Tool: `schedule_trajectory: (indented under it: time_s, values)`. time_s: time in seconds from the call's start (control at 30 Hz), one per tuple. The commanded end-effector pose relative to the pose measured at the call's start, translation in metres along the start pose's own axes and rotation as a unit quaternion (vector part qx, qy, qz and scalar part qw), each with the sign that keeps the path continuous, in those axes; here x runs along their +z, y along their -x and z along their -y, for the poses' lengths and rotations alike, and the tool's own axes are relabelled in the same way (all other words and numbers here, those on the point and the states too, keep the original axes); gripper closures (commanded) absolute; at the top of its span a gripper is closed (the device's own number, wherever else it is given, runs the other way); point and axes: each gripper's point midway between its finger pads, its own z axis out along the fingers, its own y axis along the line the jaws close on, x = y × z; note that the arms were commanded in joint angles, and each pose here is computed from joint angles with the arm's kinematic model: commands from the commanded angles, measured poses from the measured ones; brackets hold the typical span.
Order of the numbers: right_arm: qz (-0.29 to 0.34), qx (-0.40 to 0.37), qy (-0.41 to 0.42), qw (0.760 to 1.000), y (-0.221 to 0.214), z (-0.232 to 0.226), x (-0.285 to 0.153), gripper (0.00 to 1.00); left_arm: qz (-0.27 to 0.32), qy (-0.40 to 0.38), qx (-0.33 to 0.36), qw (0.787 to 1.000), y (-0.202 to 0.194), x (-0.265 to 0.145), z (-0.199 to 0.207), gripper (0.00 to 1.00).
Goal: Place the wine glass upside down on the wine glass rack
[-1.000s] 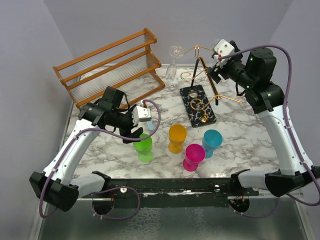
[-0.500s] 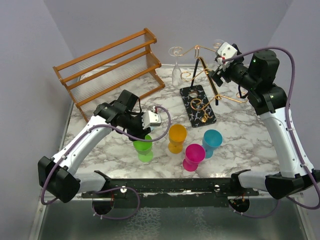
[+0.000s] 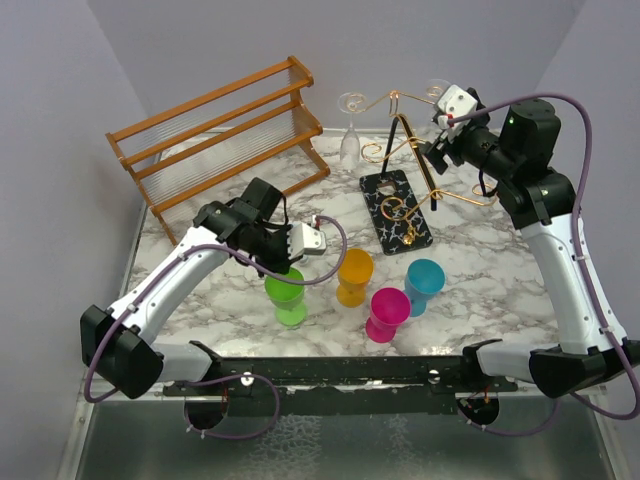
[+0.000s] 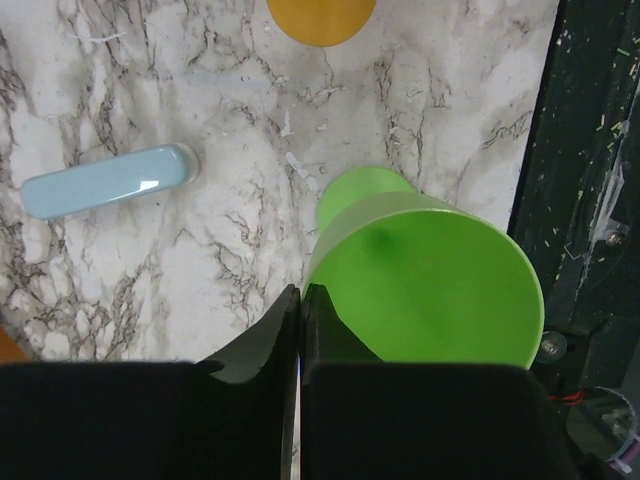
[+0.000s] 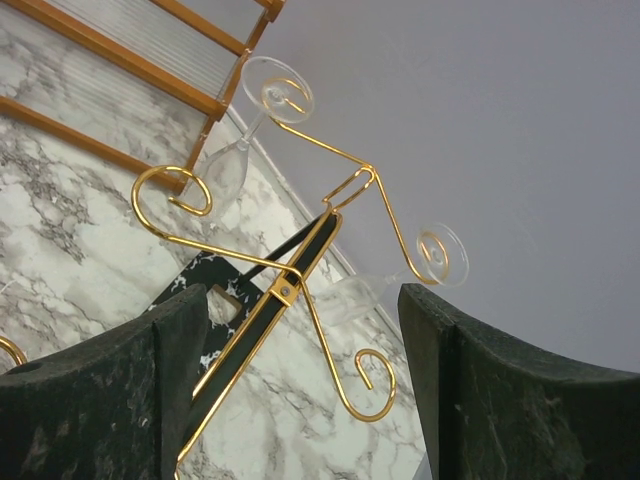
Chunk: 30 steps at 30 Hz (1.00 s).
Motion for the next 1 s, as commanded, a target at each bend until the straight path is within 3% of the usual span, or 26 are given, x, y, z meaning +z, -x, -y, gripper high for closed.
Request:
schedule_trajectory:
  time_s: [0.0, 0.3, 0.43, 0.67, 0.83, 0.97]
  values:
    - [0.002, 0.016, 0.033, 0.999, -0.010, -0.011, 0.001, 0.23, 0.014, 0.016, 0.040, 0.999, 0.022, -0.027, -0.004, 1.00]
    - [0.048, 0.045, 0.111, 0.992, 0.001, -0.027, -0.004, 0.22, 0.097, 0.121, 0.093, 0.983, 0.086, -0.118, -0.007, 1.00]
    - [0.057, 0.071, 0.124, 0.988, 0.004, -0.028, 0.002, 0.23, 0.157, 0.185, 0.068, 0.968, 0.113, -0.163, -0.022, 1.00]
    - [0.094, 0.136, 0.152, 0.974, 0.028, -0.028, 0.011, 0.27, 0.304, 0.247, -0.007, 0.920, 0.172, -0.241, -0.055, 1.00]
    - [0.140, 0.207, 0.222, 0.942, 0.060, -0.039, 0.015, 0.31, 0.364, 0.282, -0.043, 0.887, 0.200, -0.270, -0.082, 1.00]
    - [0.148, 0.267, 0.260, 0.916, 0.071, -0.049, 0.025, 0.38, 0.408, 0.309, -0.033, 0.858, 0.218, -0.284, -0.101, 1.00]
